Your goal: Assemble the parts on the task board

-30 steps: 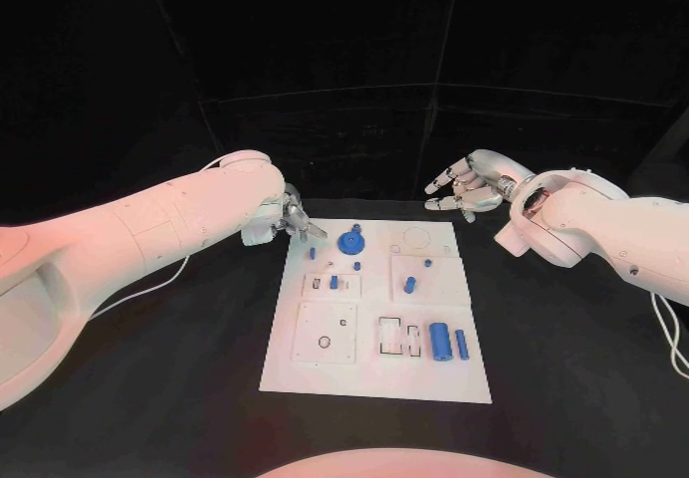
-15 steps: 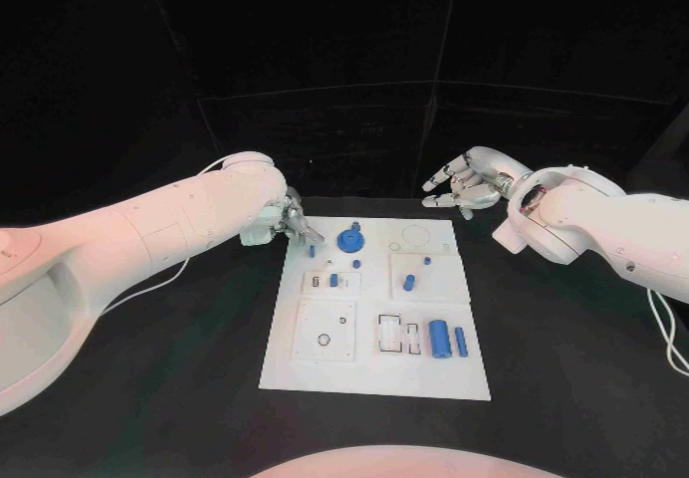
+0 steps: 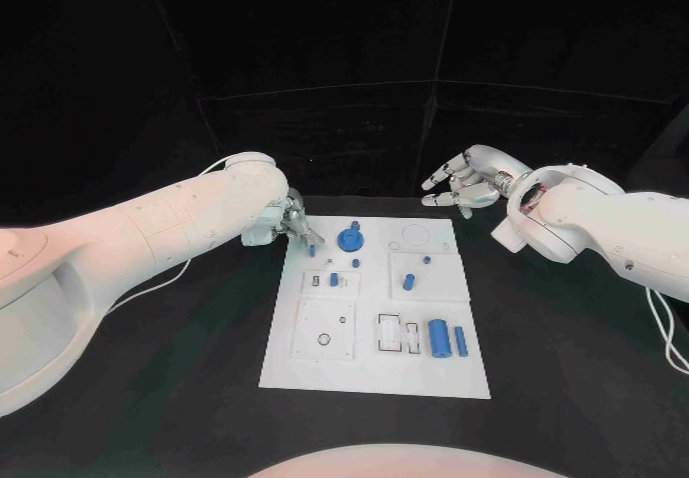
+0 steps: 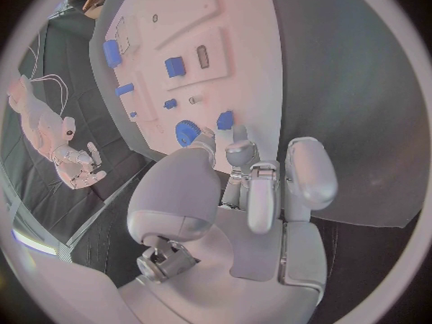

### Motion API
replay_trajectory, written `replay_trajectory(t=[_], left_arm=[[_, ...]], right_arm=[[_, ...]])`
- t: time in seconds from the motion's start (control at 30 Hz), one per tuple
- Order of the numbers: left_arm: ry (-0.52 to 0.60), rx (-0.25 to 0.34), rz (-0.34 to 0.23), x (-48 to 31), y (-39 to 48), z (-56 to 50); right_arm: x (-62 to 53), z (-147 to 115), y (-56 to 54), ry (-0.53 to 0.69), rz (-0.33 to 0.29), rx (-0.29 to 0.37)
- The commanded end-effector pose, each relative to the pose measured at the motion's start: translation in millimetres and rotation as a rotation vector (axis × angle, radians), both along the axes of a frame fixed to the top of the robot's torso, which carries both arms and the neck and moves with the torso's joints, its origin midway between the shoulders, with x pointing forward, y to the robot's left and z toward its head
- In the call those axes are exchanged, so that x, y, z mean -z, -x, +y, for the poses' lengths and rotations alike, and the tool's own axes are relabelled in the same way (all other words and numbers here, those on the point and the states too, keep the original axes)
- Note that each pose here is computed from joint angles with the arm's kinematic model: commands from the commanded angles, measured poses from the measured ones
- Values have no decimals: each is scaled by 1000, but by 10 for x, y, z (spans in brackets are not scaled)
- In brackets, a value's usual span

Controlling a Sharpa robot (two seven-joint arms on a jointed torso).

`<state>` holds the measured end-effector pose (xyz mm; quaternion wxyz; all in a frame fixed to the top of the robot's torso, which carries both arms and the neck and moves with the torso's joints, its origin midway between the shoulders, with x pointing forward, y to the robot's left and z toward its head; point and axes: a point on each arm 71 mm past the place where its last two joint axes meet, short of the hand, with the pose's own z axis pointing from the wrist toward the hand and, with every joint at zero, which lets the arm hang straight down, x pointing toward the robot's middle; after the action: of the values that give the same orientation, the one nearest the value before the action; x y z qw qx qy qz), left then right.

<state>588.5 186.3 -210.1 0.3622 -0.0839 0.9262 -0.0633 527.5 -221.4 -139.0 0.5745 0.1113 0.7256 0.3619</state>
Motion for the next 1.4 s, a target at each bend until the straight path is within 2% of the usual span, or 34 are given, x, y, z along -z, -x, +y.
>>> replay_trajectory(t=[0.03,0.67,1.4], left_arm=[[12,28,-2,-7,0,-32],[15,46,12,12,17,-59],[7,45,23,24,17,-43]], right_arm=[[-17,14,-1,-2,-8,-11],[-18,15,0,-2,-8,-11],[-17,16,1,-1,-7,-11]])
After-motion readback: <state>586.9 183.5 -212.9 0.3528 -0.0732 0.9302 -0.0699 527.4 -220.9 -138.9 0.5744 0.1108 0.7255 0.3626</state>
